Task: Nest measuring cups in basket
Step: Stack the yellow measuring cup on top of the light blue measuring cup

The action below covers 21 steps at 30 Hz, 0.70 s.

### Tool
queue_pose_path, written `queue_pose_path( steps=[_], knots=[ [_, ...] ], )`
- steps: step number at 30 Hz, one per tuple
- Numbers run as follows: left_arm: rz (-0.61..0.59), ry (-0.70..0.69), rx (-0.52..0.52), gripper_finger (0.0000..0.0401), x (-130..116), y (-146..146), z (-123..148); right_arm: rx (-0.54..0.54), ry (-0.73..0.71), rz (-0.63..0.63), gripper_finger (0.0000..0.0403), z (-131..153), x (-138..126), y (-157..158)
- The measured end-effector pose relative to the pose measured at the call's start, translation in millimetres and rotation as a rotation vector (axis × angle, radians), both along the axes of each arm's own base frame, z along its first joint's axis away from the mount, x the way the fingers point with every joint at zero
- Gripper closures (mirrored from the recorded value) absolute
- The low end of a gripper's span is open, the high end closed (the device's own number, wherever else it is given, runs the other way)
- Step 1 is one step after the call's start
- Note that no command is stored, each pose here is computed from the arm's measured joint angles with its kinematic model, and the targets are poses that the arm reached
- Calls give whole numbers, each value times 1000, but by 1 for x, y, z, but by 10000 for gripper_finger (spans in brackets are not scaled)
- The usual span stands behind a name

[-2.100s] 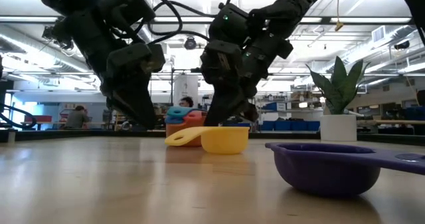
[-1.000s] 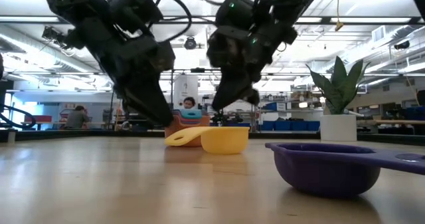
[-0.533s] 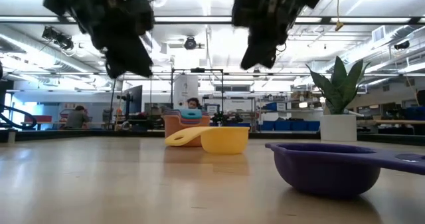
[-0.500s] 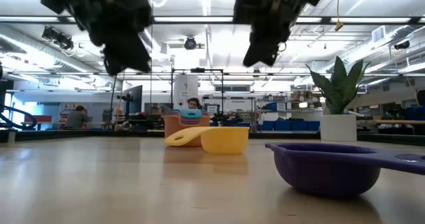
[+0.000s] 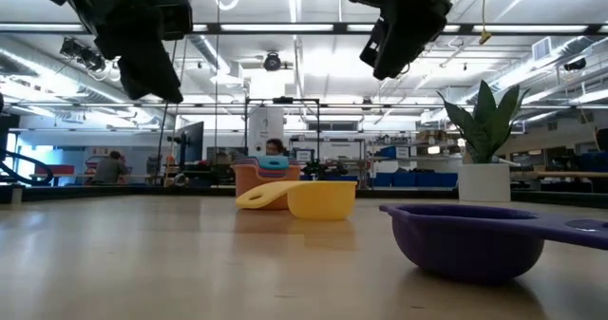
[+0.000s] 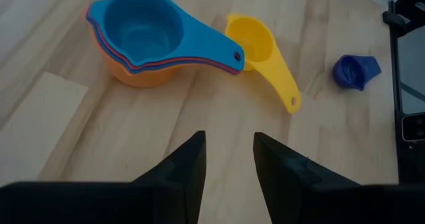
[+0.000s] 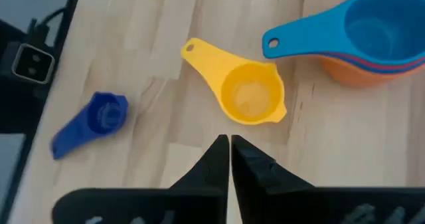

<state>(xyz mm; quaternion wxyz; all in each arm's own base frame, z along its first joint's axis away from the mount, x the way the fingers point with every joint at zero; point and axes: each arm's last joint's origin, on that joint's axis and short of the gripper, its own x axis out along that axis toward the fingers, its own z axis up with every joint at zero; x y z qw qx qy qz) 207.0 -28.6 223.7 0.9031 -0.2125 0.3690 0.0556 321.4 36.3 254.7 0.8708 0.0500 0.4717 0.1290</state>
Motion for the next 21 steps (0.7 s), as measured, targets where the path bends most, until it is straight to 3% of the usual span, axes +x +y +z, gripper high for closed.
queue_pose_path(
  steps=[12,21],
  knots=[
    [-9,83,5,268,-6,0,-6,0,-49,0,306,-5,9,10],
    [-10,124,10,268,-9,1,-8,-98,-32,186,267,-44,28,28]
  ],
)
